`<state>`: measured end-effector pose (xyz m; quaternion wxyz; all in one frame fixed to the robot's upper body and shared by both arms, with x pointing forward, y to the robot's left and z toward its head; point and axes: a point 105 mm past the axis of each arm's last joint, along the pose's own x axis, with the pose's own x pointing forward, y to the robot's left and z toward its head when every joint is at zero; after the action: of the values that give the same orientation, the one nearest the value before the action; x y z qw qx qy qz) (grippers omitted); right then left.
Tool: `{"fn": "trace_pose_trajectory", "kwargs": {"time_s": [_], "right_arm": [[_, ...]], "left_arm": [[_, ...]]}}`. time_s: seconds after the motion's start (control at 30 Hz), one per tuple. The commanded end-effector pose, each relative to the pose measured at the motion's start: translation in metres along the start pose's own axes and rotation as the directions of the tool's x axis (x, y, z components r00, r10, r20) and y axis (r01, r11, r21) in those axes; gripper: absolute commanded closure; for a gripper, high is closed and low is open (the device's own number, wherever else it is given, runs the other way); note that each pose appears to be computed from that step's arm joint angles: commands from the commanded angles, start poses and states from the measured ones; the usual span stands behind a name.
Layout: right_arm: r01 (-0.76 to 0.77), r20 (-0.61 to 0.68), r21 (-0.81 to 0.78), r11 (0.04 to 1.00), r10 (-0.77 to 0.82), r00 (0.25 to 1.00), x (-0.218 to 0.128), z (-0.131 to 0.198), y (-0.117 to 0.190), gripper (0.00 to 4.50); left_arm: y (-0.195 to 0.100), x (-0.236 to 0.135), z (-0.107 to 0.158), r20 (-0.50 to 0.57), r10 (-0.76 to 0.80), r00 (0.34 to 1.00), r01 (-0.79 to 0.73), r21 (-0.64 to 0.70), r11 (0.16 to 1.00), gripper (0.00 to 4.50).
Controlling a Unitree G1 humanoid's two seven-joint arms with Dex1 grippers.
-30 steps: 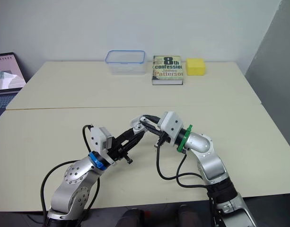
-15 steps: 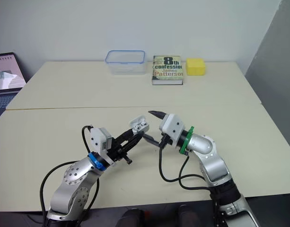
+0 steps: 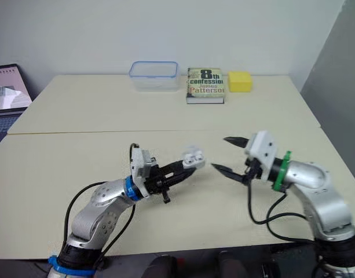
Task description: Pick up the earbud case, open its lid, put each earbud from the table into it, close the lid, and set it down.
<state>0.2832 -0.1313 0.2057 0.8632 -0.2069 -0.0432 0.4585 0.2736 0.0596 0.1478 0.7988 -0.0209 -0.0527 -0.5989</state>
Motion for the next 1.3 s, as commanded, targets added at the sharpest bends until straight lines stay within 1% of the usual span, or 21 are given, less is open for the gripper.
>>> {"fn": "trace_pose_trajectory", "kwargs": {"time_s": [0.03, 0.07, 0.17, 0.23, 0.33, 0.43, 0.47, 0.67, 0.8, 1.0, 1.17, 1.23, 1.3], "right_arm": [[0.026, -0.019, 0.015, 1.0, -0.026, 0.999, -0.007, 0.005, -0.013, 0.63], [0.015, -0.034, 0.016, 1.0, -0.015, 0.999, -0.008, 0.003, -0.013, 0.63], [-0.057, -0.065, 0.032, 0.998, 0.059, 0.996, -0.004, -0.001, -0.01, 1.26], [-0.13, -0.071, 0.048, 0.99, 0.133, 0.989, 0.002, -0.003, -0.005, 1.97], [-0.199, -0.074, 0.072, 0.977, 0.204, 0.976, 0.007, -0.004, -0.002, 3.07], [-0.317, -0.107, 0.098, 0.943, 0.327, 0.939, 0.013, -0.01, 0.007, 4.2], [-0.348, -0.11, 0.1, 0.932, 0.358, 0.927, 0.015, -0.011, 0.009, 4.48], [-0.446, -0.06, 0.115, 0.888, 0.454, 0.889, 0.023, 0.004, 0.015, 4.5], [-0.543, -0.05, 0.133, 0.829, 0.553, 0.832, 0.015, 0.016, 0.028, 4.5], [-0.621, -0.048, 0.146, 0.77, 0.632, 0.773, 0.007, 0.024, 0.049, 4.5], [-0.625, -0.05, 0.157, 0.765, 0.638, 0.768, 0.007, 0.026, 0.057, 4.5], [-0.594, -0.045, 0.148, 0.791, 0.605, 0.795, 0.009, 0.026, 0.053, 4.5], [-0.561, -0.038, 0.143, 0.815, 0.571, 0.82, 0.011, 0.028, 0.048, 4.5]], "left_arm": [[-0.012, 0.007, 0.006, 0.002, -0.15, 0.989, 0.15, -0.009, 0.989, 3.72], [-0.014, 0.008, 0.006, -0.004, -0.177, 0.984, 0.177, -0.014, 0.984, 3.72], [-0.016, 0.009, 0.007, -0.017, -0.233, 0.972, 0.232, -0.024, 0.972, 3.72], [-0.019, 0.009, 0.007, -0.025, -0.263, 0.964, 0.263, -0.032, 0.964, 3.72], [-0.022, 0.009, 0.006, -0.03, -0.283, 0.959, 0.281, -0.041, 0.959, 3.72], [-0.025, 0.008, 0.005, -0.036, -0.289, 0.957, 0.287, -0.04, 0.957, 3.72], [-0.026, 0.008, 0.005, -0.036, -0.29, 0.956, 0.288, -0.041, 0.957, 3.72], [-0.028, 0.006, 0.002, -0.04, -0.282, 0.959, 0.279, -0.053, 0.959, 3.72], [-0.026, 0.004, 0.0, -0.046, -0.262, 0.964, 0.259, -0.053, 0.964, 3.72], [-0.025, 0.003, 0.0, -0.047, -0.252, 0.967, 0.249, -0.053, 0.967, 3.72], [-0.022, 0.004, 0.001, -0.044, -0.24, 0.97, 0.237, -0.058, 0.97, 3.72], [-0.016, 0.004, 0.0, -0.04, -0.197, 0.98, 0.192, -0.108, 0.976, 3.72], [-0.009, 0.002, -0.005, -0.071, -0.158, 0.985, 0.141, -0.204, 0.969, 3.72]]}}
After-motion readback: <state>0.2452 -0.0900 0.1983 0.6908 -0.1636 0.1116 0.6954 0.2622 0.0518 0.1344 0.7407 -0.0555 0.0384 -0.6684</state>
